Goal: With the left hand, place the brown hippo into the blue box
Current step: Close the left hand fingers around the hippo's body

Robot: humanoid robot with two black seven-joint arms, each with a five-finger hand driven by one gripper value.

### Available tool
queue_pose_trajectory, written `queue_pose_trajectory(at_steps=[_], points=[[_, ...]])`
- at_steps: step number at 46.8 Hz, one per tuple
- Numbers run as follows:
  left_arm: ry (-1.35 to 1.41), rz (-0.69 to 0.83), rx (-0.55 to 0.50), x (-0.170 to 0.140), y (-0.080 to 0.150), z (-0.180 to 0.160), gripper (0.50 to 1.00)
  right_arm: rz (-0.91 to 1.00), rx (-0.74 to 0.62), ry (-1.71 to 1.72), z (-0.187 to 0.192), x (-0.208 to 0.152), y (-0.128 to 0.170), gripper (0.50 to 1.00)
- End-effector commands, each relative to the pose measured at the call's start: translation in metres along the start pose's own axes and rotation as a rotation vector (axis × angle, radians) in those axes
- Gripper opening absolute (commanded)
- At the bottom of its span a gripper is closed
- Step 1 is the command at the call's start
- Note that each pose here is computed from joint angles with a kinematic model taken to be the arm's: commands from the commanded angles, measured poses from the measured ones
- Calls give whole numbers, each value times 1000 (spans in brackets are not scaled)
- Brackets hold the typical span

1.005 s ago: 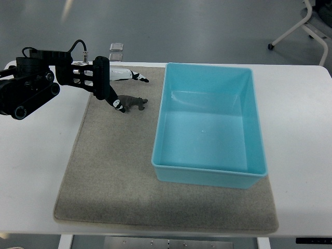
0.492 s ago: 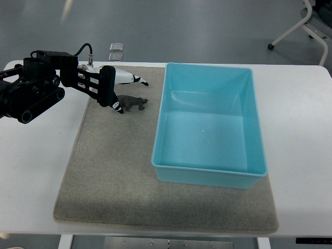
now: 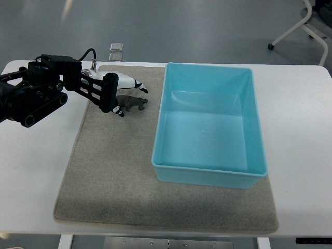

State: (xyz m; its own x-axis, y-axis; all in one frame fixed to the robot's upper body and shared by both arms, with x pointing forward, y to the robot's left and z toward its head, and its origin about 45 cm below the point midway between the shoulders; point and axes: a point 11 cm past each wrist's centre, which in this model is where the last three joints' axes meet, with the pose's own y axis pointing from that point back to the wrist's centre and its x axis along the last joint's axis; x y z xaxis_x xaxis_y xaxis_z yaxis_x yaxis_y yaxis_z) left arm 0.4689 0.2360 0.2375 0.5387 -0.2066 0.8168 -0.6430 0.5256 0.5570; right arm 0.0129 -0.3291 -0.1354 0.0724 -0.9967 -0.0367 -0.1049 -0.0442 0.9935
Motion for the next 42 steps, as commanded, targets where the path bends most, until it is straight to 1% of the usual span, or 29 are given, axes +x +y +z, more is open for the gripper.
queue_pose_trajectory(at_steps=[1, 9, 16, 28, 31, 42], points=[[-4, 7, 0, 4, 0, 1, 868, 0, 0, 0, 0, 0, 0, 936], [-20, 36, 5, 14, 3, 0, 874, 0, 0, 0, 0, 0, 0, 936], [-19, 36, 8, 14, 4, -2, 876, 0, 0, 0, 0, 0, 0, 936], [-15, 34, 1, 11, 2, 0, 853, 0, 0, 0, 0, 0, 0, 936], [-14, 32, 3, 10, 2, 0, 831, 0, 0, 0, 0, 0, 0, 936], [-11, 31, 4, 9, 2, -1, 827, 0, 0, 0, 0, 0, 0, 936]])
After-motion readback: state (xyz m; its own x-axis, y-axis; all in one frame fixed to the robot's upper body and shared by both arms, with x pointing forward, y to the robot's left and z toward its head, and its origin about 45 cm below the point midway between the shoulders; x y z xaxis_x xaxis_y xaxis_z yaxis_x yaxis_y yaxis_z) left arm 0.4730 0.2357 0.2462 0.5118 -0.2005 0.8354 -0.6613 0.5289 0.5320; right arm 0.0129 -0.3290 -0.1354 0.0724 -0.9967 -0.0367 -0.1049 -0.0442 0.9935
